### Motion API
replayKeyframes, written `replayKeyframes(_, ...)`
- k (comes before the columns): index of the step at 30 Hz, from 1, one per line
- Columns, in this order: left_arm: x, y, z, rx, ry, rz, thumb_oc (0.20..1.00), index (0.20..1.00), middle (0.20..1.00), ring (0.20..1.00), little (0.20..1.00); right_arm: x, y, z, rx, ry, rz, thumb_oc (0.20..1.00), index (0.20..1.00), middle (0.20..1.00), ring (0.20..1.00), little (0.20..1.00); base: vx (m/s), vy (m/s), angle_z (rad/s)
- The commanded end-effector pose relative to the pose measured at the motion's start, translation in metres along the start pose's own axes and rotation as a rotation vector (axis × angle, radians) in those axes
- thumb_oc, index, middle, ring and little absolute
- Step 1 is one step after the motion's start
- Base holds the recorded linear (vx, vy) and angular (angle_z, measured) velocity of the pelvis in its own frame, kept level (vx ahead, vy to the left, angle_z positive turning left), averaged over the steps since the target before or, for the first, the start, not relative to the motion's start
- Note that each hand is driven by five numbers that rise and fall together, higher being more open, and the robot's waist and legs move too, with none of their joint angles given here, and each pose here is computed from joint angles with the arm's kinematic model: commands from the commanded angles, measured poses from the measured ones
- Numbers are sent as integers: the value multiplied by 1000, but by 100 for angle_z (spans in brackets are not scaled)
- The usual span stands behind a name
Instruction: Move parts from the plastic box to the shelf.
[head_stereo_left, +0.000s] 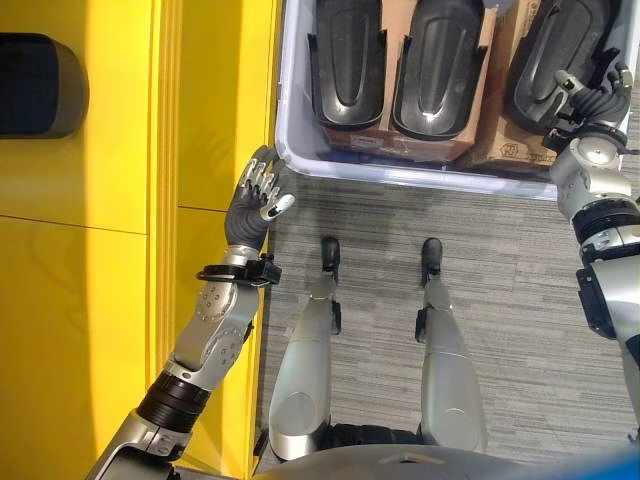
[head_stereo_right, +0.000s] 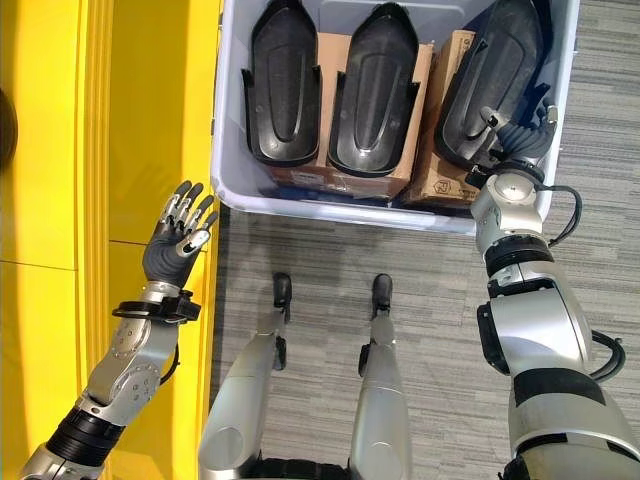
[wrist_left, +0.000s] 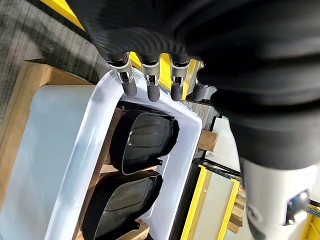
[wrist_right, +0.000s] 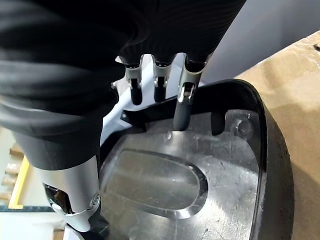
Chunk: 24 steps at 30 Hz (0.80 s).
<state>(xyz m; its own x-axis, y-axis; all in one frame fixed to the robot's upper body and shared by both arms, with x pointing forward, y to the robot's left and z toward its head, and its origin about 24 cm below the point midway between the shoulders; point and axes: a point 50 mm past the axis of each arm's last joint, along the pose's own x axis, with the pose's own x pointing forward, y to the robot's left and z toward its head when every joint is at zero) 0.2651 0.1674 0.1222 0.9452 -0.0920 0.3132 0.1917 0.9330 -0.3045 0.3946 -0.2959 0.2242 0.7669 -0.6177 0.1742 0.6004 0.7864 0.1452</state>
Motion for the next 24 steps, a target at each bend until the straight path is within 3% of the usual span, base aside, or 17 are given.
replayKeyframes(1,-3,-6,21,-3,-99,-43,1000,1000,1000,1000,1000,6,-2,27,52,-74,-6,1000,1000,1000,1000,1000,0,0,0)
replayKeyframes(15,-5,-9,19,-25,-87,-59,1000,1000,1000,1000,1000,9,-10,19,33,-17,-28,1000,1000,1000,1000,1000,-1,-1,0)
replayKeyframes(21,-5,-10,19,-29,-77,-82,1000,1000,1000,1000,1000,15,-21,14,63,81,-32,1000,1000,1000,1000,1000,-2,-3,1)
replayKeyframes(24,-5,-12,17,-29,-61,-110,1000,1000,1000,1000,1000,15,-33,-2,-29,177,24,1000,1000,1000,1000,1000,0,-6,1)
